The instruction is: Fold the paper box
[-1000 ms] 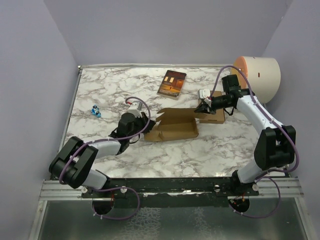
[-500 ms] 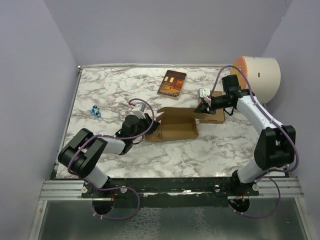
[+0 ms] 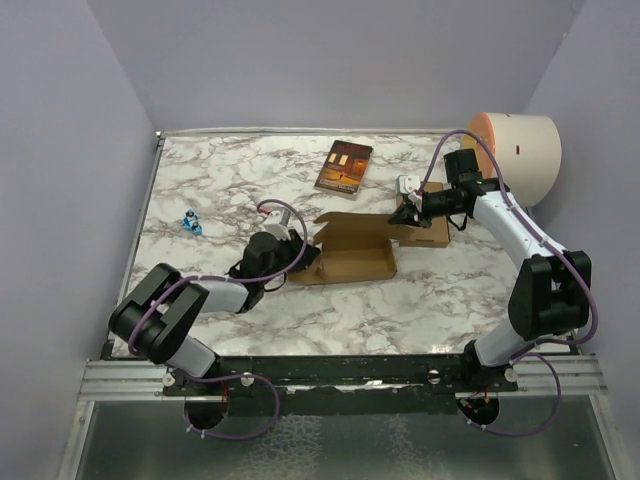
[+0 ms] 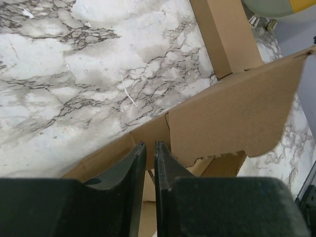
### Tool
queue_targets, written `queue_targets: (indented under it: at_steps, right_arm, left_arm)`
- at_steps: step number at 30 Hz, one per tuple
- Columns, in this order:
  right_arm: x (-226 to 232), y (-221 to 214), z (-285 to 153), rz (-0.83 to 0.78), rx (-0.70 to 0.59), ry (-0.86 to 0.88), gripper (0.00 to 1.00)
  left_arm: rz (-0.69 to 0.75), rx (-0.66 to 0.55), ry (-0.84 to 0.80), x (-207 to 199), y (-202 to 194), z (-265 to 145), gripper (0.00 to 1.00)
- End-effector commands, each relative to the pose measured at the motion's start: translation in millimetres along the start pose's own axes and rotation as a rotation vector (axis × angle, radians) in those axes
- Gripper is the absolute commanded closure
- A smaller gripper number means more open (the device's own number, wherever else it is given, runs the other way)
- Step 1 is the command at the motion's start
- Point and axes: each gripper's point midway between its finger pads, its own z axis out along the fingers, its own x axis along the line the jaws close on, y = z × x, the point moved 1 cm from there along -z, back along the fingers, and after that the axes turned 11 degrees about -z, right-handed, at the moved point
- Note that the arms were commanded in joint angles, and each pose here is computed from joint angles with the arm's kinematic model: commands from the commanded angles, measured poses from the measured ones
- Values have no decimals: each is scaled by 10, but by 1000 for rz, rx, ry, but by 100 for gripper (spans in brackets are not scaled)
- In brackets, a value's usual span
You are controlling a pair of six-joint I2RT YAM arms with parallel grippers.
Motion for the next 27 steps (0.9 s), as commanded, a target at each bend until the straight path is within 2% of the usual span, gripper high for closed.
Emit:
queue_targets:
  at_steps: [1, 4, 9, 14, 23, 27]
  right_arm:
    - [2, -2, 18, -4, 1, -4, 99]
    - [4, -8, 23, -1, 0, -3, 99]
    - [10, -12, 33, 7, -5, 0, 99]
    - [12, -4, 38, 10, -11, 2, 99]
    - [14, -12, 43, 11, -12, 4, 99]
    - [15, -11, 43, 12, -13, 4, 99]
  left_arm:
    - [57, -49, 64, 40, 158, -196, 82]
    - [76, -52, 123, 127, 166, -339, 76]
    - [102, -53, 208, 258, 164, -573, 72]
    - [103, -92, 286, 409, 179, -767, 57]
    - [123, -91, 374, 546, 193, -854, 53]
    - [146, -106, 403, 577, 242, -925, 47]
